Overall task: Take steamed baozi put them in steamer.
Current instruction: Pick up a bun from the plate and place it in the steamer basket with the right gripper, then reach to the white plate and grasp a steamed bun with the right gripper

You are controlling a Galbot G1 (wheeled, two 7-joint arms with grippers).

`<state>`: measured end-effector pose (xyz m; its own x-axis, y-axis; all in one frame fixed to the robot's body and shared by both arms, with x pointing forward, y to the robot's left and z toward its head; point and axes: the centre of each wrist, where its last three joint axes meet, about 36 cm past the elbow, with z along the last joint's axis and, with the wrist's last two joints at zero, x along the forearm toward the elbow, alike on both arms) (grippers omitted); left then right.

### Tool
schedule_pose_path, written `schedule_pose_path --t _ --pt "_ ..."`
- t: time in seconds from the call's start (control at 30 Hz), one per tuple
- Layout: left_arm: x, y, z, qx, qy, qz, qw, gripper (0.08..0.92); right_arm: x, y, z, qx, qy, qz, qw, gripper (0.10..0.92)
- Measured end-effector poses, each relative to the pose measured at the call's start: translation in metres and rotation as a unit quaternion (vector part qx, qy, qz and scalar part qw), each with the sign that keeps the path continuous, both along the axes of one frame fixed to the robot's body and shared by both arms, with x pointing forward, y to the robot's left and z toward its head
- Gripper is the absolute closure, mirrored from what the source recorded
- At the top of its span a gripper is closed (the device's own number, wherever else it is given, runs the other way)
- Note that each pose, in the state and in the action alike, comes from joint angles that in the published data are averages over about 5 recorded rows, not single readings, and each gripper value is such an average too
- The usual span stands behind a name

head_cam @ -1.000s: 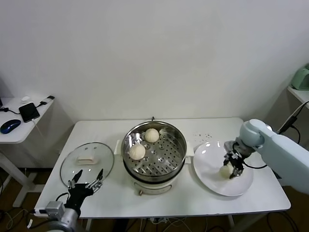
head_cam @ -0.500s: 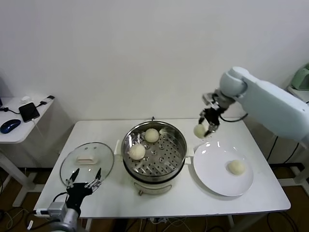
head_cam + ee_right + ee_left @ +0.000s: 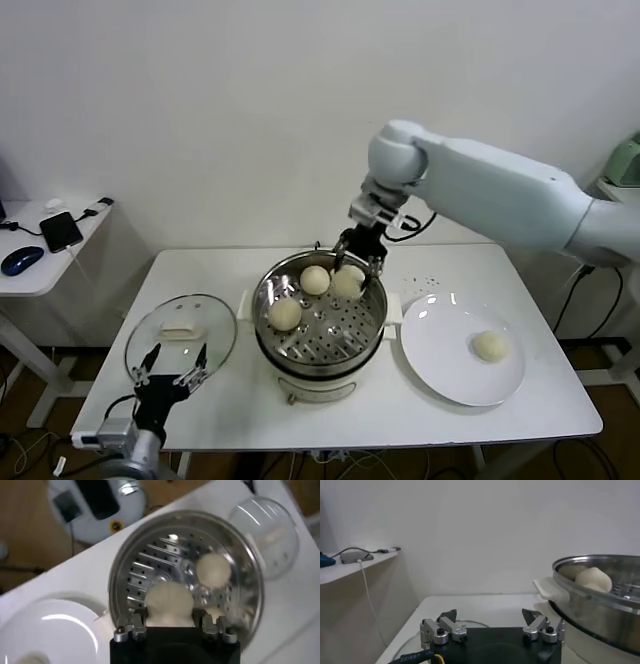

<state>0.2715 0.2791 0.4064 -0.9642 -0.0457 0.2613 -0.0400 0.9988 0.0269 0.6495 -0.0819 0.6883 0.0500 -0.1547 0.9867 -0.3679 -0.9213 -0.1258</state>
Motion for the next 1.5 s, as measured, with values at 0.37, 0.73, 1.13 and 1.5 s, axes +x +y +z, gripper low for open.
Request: schedule_pose_path --t 0.37,0.73,1.13,1.5 --pt "-0.001 -0.001 0.004 -0.001 -0.007 0.003 1.0 0.177 -0.035 0.054 -0.049 -0.03 -0.03 0.166 0.985 0.42" --pt "-0.001 -0.001 0.007 -0.003 -0.011 0.001 1.0 0.177 -0.057 0.086 -0.082 -0.041 -0.031 0.237 0.97 0.42" --pt "-0.002 -0.002 0.008 -0.004 -0.012 0.0 1.0 0.177 -0.061 0.086 -0.088 -0.05 -0.038 0.221 0.973 0.264" --pt "-0.003 -0.008 0.011 -0.009 -0.014 -0.007 1.0 0.177 -0.054 0.049 -0.026 -0.024 -0.068 0.097 0.993 0.2"
